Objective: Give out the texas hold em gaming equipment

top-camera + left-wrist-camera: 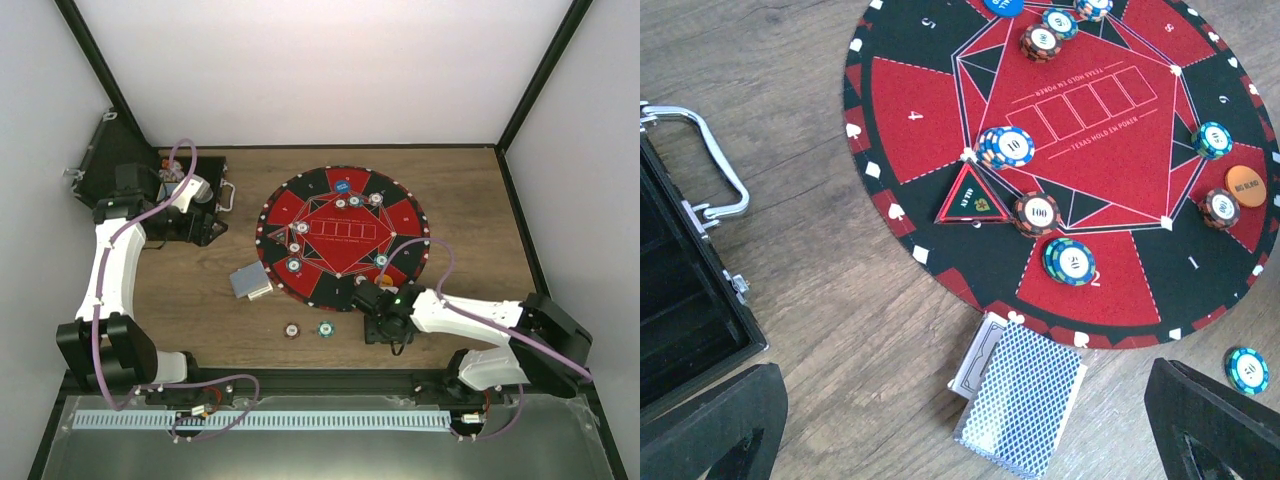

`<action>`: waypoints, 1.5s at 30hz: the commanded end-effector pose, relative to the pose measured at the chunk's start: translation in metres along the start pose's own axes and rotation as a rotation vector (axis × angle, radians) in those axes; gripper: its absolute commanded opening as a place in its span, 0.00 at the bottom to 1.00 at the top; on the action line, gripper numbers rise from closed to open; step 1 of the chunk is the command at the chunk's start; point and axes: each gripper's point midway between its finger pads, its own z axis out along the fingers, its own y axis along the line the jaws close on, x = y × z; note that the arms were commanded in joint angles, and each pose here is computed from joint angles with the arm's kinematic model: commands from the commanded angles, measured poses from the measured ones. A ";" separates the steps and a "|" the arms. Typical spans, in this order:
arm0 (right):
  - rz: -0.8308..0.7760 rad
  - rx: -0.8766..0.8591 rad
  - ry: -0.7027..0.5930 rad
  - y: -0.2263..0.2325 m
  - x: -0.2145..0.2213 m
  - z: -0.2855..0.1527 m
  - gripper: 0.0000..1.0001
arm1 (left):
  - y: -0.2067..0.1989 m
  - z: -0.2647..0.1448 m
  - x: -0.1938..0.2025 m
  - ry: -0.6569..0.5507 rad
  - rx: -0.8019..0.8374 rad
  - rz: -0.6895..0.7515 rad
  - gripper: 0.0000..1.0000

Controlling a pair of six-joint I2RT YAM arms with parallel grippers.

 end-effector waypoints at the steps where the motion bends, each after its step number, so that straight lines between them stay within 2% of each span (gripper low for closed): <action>1: 0.001 -0.017 -0.030 0.008 -0.007 -0.001 0.57 | -0.004 -0.011 -0.009 -0.028 -0.012 0.020 1.00; 4: -0.008 -0.018 -0.041 0.010 -0.010 -0.004 0.50 | -0.004 -0.011 -0.008 -0.025 -0.012 0.016 1.00; 9: -0.019 -0.009 -0.043 0.012 -0.014 -0.004 0.47 | -0.004 -0.012 -0.008 -0.025 -0.019 0.022 1.00; 13: -0.023 -0.017 -0.047 0.016 -0.016 -0.006 0.38 | -0.003 -0.012 -0.008 -0.024 -0.020 0.021 1.00; 17: -0.028 -0.021 -0.048 0.017 -0.017 -0.011 0.35 | -0.004 -0.012 -0.009 -0.027 -0.018 0.025 1.00; 21: -0.036 -0.031 -0.051 0.019 -0.019 -0.019 0.27 | -0.004 -0.011 -0.008 -0.026 -0.014 0.021 1.00; 27: -0.058 -0.043 -0.095 0.025 -0.032 -0.046 0.25 | -0.002 -0.008 -0.004 -0.012 -0.014 0.034 1.00; 31: -0.070 -0.056 -0.154 0.031 -0.059 -0.071 0.25 | -0.003 -0.006 0.001 0.008 -0.001 0.048 1.00; 37: -0.050 -0.067 -0.270 0.025 -0.131 -0.093 0.25 | -0.003 0.003 0.022 0.079 0.019 0.101 1.00; 42: -0.023 -0.046 -0.292 0.004 -0.180 -0.073 0.25 | -0.001 0.009 0.042 0.154 0.032 0.167 1.00; 45: 0.000 -0.028 -0.275 -0.009 -0.195 -0.051 0.25 | 0.000 0.014 0.055 0.194 0.046 0.210 1.00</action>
